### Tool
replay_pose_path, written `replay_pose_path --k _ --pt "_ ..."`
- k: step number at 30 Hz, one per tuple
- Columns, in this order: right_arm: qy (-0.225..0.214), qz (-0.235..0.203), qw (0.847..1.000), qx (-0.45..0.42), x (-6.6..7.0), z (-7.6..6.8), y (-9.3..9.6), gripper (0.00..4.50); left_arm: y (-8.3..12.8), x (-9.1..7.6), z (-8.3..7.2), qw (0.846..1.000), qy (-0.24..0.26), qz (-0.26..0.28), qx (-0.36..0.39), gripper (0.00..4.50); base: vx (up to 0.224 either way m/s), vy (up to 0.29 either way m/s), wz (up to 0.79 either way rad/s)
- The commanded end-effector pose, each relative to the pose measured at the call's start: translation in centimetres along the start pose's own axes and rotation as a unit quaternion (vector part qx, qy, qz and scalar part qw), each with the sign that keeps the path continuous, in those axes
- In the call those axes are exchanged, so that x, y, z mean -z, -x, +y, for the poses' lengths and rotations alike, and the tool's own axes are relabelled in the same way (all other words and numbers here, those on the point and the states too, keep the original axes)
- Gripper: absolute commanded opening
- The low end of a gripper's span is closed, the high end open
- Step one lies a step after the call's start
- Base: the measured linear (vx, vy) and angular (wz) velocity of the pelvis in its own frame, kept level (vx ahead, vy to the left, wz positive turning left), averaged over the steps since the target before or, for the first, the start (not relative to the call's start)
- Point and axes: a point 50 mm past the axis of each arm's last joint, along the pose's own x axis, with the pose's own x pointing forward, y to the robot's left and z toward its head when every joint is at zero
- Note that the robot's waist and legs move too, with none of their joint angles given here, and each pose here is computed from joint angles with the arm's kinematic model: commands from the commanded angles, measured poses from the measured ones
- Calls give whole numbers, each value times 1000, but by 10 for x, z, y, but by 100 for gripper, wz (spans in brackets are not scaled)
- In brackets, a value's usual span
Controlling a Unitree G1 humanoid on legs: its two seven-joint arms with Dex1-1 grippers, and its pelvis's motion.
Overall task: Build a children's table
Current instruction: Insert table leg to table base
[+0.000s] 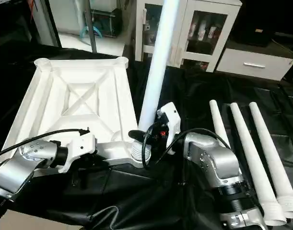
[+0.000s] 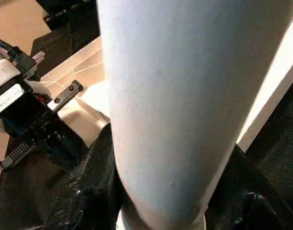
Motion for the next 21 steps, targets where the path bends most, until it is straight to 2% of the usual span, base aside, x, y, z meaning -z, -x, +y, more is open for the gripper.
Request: replay_pose_path --k 1,5,13,17,21 --pt "0 1 1000 8 2 -3 1 186 -16 -4 -15 999 -4 -22 43 0 0 0 0" --pt "-5 -9 1000 18 5 -4 4 186 -16 -4 -14 999 -3 -22 40 0 0 0 0" --pt "-20 -45 997 62 26 -5 13 186 -16 -4 -11 999 2 -29 25 0 0 0 0" --pt "-20 -51 995 79 43 -1 15 186 -16 -4 -11 999 3 -29 23 0 0 0 0" --pt "6 -55 994 90 48 3 17 186 -16 -4 -8 999 -1 -28 16 0 0 0 0"
